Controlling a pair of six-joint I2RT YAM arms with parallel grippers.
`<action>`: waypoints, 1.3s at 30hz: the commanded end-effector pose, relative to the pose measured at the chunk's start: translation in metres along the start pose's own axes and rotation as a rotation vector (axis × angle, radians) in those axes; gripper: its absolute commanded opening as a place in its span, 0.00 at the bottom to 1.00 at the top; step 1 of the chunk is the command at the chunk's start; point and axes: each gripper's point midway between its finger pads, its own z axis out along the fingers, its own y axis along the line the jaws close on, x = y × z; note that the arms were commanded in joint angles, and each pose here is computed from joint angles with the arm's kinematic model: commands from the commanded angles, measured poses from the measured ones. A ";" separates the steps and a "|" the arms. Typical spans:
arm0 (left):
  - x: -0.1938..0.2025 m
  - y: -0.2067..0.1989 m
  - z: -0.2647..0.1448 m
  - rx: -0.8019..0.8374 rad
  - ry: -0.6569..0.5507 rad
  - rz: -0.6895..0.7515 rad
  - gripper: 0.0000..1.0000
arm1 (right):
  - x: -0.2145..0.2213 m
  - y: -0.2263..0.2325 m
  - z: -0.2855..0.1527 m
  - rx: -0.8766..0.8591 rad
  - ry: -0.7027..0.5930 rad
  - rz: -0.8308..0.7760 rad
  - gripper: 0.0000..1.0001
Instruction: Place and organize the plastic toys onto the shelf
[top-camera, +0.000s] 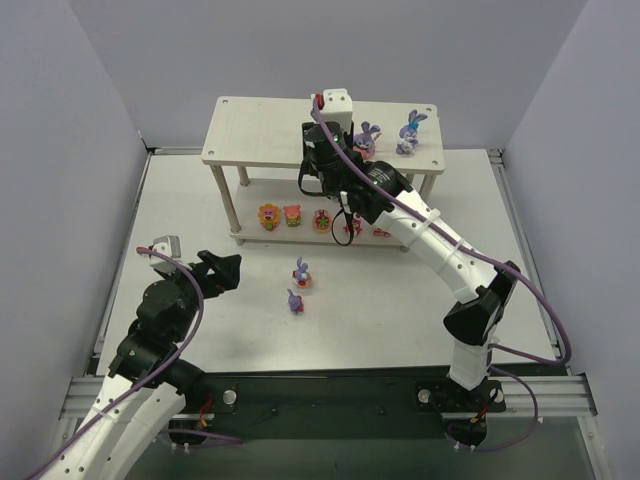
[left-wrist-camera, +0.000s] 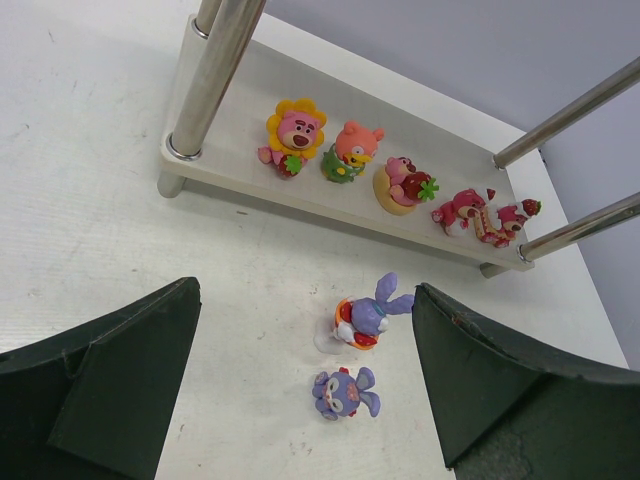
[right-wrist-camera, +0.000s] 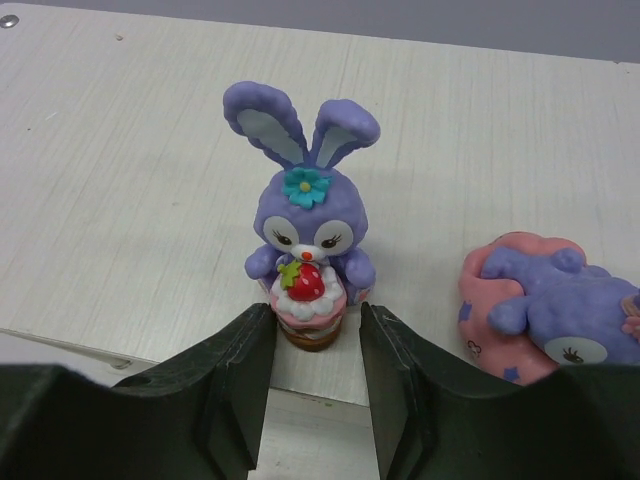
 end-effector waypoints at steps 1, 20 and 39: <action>-0.011 -0.009 0.000 0.030 -0.035 -0.015 0.97 | -0.012 -0.007 0.002 0.028 -0.021 0.008 0.41; -0.011 -0.009 -0.001 0.032 -0.037 -0.016 0.97 | -0.023 -0.003 -0.016 -0.031 -0.032 0.020 0.45; -0.011 -0.008 -0.002 0.026 -0.032 -0.017 0.97 | -0.037 -0.009 -0.090 -0.134 -0.126 -0.048 0.51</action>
